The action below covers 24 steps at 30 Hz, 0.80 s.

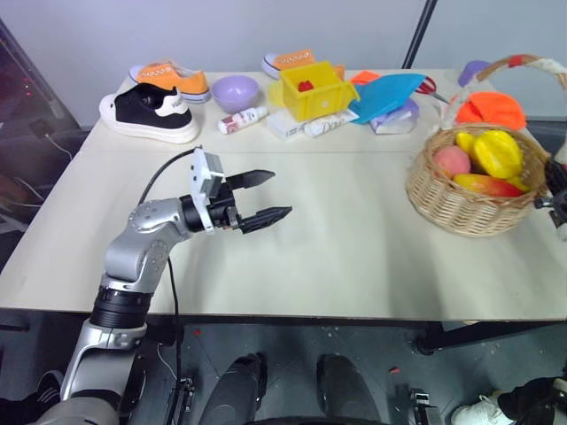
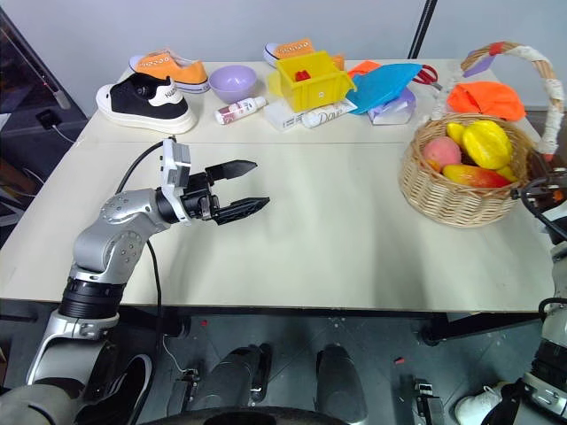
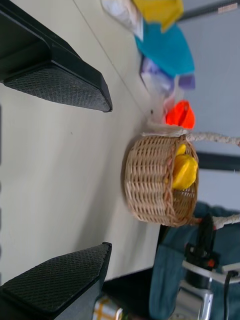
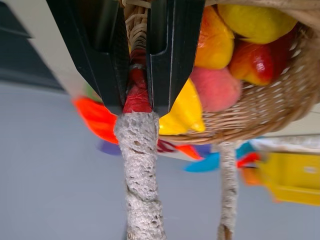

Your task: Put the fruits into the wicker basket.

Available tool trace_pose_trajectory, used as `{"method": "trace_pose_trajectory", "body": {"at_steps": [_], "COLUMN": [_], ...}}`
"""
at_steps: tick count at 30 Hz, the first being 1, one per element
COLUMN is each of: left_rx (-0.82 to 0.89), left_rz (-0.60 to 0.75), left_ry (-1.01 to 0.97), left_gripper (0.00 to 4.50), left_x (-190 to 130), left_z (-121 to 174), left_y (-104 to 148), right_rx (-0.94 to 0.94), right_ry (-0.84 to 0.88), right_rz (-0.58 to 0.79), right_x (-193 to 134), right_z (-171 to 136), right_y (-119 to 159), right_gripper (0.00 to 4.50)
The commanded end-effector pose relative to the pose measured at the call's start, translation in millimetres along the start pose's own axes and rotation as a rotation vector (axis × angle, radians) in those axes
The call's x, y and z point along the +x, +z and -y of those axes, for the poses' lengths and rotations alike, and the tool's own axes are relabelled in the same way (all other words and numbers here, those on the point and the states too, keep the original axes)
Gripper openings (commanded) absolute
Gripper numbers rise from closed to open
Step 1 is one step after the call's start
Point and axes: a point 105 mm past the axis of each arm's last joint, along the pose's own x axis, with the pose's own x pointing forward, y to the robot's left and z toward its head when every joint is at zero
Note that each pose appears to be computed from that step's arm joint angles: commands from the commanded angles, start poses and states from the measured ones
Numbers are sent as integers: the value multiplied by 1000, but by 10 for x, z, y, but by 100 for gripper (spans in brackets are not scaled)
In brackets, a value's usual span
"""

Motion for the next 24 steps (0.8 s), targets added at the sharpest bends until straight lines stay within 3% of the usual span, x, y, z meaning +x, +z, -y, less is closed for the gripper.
{"method": "trace_pose_trajectory", "body": {"at_steps": [1, 7, 12, 13, 15, 16, 20, 21, 24], "left_rx": [28, 26, 23, 24, 23, 24, 20, 18, 17], "left_rz": [9, 15, 14, 14, 14, 13, 11, 12, 14], "left_ry": [-43, -36, -23, -20, -11, -7, 13, 16, 27], "left_gripper": [450, 450, 450, 450, 450, 450, 450, 450, 450], "left_x": [53, 61, 44, 38, 28, 19, -7, -10, -28], "left_z": [21, 15, 19, 20, 17, 13, -4, -3, -7], "left_y": [56, 18, 3, 2, 3, 0, -19, -21, -26], "right_rx": [-38, 105, 209, 211, 184, 188, 152, 143, 114], "right_ry": [-64, -174, -171, -157, -136, -141, -113, -112, -101], "right_rz": [104, 51, 43, 37, 31, 34, 35, 33, 35], "right_x": [-97, -203, -226, -223, -206, -199, -200, -208, -318], "right_z": [104, 179, 82, 42, -15, -10, -38, -40, -91], "right_y": [245, -46, -143, -157, -149, -138, -88, -82, -72], "right_gripper": [1, 1, 1, 99, 174, 245, 418, 439, 439]}}
